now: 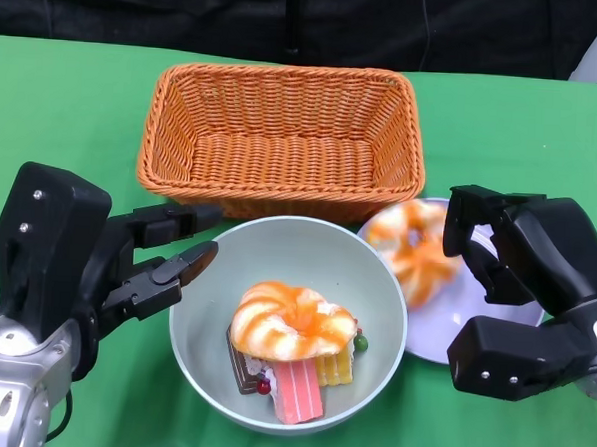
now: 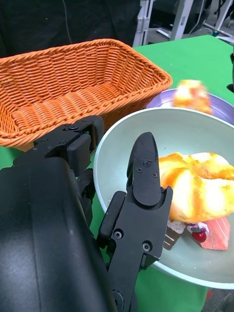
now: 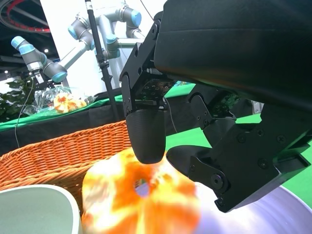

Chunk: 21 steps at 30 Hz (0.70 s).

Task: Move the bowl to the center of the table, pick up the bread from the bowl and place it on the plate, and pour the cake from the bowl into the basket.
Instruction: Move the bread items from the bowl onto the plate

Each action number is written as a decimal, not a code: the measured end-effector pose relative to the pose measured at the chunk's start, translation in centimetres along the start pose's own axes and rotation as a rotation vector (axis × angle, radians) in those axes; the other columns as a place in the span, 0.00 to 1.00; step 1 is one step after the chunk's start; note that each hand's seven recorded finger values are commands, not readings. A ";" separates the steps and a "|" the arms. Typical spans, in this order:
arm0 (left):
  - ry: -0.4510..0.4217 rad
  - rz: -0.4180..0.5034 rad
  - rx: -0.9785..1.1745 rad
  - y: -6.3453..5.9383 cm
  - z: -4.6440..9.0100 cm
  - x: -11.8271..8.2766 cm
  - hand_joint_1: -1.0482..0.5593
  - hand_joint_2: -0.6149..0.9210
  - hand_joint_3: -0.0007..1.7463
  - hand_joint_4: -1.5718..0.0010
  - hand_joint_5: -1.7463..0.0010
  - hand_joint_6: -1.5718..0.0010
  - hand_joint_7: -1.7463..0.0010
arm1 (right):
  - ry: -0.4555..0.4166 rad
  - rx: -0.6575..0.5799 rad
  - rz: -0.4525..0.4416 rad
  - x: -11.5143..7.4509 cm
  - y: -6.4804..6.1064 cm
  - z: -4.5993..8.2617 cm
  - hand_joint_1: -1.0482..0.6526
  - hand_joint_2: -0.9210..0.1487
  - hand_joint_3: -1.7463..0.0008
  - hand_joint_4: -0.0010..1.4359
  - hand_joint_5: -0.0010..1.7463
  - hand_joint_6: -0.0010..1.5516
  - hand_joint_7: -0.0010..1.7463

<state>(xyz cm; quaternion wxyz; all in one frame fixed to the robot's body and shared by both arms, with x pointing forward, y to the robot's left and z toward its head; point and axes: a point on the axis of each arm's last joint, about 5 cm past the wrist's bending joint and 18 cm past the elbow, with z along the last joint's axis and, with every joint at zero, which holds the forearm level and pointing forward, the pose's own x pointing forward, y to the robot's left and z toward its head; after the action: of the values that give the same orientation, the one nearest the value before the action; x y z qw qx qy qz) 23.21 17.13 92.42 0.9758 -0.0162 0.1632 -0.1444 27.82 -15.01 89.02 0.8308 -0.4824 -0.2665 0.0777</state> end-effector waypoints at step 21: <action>0.000 0.001 0.000 0.0 0.0 0.0 0.34 1.00 0.19 0.69 0.93 0.61 1.00 | -0.019 0.004 0.003 0.0 0.1 0.2 0.58 0.39 0.43 0.60 1.00 0.43 1.00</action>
<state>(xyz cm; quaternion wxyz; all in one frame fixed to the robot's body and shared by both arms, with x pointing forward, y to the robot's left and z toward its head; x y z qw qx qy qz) 23.21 17.15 92.42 0.9759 -0.0159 0.1631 -0.1439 27.73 -14.78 88.99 0.8291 -0.4805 -0.2734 0.0837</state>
